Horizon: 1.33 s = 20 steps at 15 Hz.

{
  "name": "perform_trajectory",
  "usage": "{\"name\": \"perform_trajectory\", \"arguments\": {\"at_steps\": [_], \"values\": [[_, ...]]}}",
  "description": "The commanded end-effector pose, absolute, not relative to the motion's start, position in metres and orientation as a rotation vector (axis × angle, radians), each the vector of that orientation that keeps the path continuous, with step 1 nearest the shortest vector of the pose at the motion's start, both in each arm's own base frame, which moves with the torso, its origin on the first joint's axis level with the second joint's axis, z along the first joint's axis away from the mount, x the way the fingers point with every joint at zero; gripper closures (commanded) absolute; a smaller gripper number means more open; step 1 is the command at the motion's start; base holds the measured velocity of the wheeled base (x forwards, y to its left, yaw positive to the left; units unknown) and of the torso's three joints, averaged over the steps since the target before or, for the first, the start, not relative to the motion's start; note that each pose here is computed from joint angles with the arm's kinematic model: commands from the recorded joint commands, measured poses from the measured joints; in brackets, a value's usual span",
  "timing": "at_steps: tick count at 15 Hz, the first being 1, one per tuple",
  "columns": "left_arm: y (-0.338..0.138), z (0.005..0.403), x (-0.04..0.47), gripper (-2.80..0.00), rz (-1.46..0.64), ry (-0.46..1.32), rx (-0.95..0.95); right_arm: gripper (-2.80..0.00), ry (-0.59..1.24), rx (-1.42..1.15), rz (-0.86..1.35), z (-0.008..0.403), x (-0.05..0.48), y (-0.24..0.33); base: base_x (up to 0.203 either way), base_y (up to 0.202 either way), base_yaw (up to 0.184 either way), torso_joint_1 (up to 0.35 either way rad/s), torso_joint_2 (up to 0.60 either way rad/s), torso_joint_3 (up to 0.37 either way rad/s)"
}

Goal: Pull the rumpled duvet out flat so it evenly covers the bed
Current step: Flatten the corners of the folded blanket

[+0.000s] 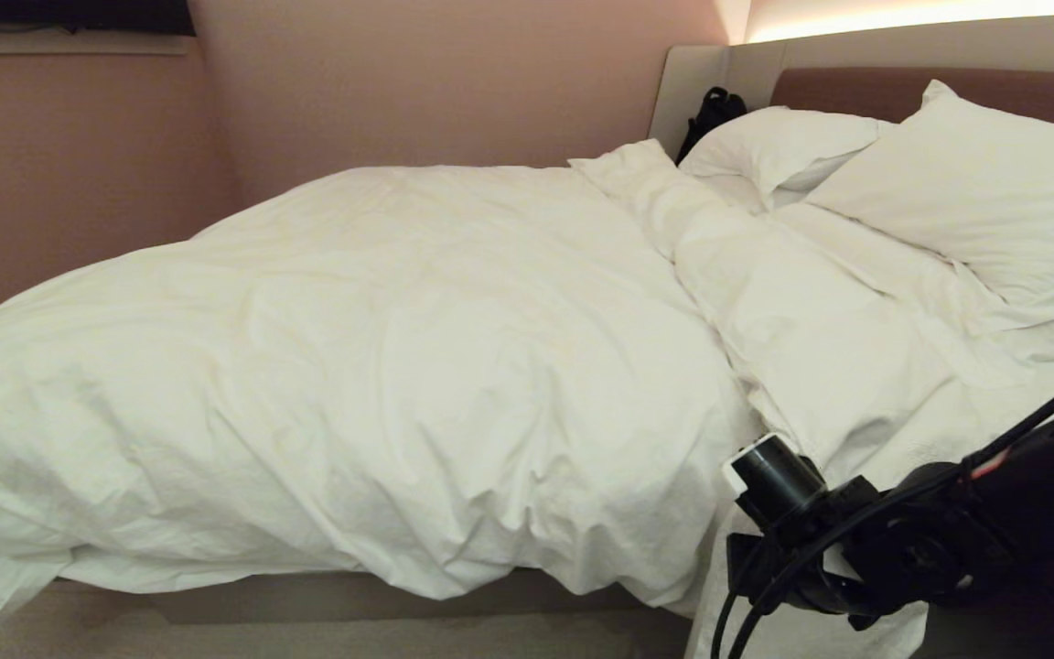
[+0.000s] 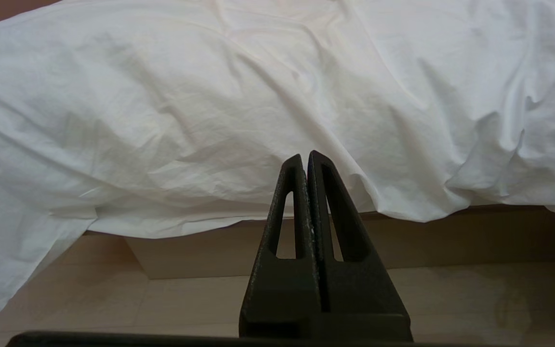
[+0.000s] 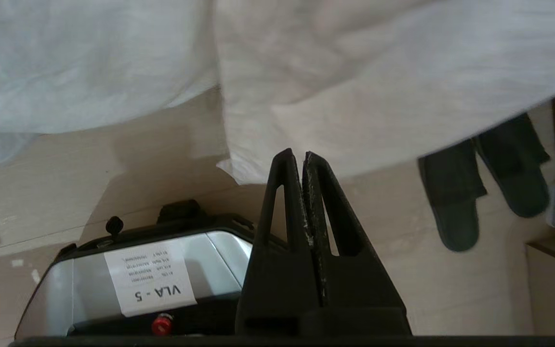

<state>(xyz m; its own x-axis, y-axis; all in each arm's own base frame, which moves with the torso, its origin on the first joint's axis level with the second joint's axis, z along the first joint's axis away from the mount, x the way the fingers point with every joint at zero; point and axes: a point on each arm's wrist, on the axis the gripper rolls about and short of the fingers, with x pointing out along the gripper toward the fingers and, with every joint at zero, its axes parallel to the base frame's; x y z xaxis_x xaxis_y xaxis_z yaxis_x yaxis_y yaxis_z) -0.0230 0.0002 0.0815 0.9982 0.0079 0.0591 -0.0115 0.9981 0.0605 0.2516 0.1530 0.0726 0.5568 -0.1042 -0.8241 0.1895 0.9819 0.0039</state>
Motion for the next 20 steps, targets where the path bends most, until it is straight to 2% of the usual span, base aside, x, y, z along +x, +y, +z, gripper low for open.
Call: {"name": "perform_trajectory", "arguments": {"at_steps": [1,12,13,20], "values": [[0.000,0.082,-0.023,0.00,0.010,-0.060,0.061,0.00,0.942,0.110,-0.156,0.066,0.256,0.160,0.000,0.000,0.000,0.000,0.00,0.000],[0.000,0.081,-0.023,0.00,0.009,-0.058,0.063,0.00,0.964,0.095,-0.159,0.047,0.258,0.163,0.000,0.000,0.000,0.000,0.00,0.000],[0.000,0.081,-0.023,0.00,0.011,-0.058,0.063,-2.80,0.962,0.094,-0.159,0.048,0.257,0.163,0.000,0.000,0.000,0.000,0.00,0.000],[0.000,0.081,-0.023,0.00,0.010,-0.058,0.063,-2.80,1.002,0.026,-0.131,0.037,0.239,0.171,0.000,0.000,0.000,0.000,0.00,0.000]]}}
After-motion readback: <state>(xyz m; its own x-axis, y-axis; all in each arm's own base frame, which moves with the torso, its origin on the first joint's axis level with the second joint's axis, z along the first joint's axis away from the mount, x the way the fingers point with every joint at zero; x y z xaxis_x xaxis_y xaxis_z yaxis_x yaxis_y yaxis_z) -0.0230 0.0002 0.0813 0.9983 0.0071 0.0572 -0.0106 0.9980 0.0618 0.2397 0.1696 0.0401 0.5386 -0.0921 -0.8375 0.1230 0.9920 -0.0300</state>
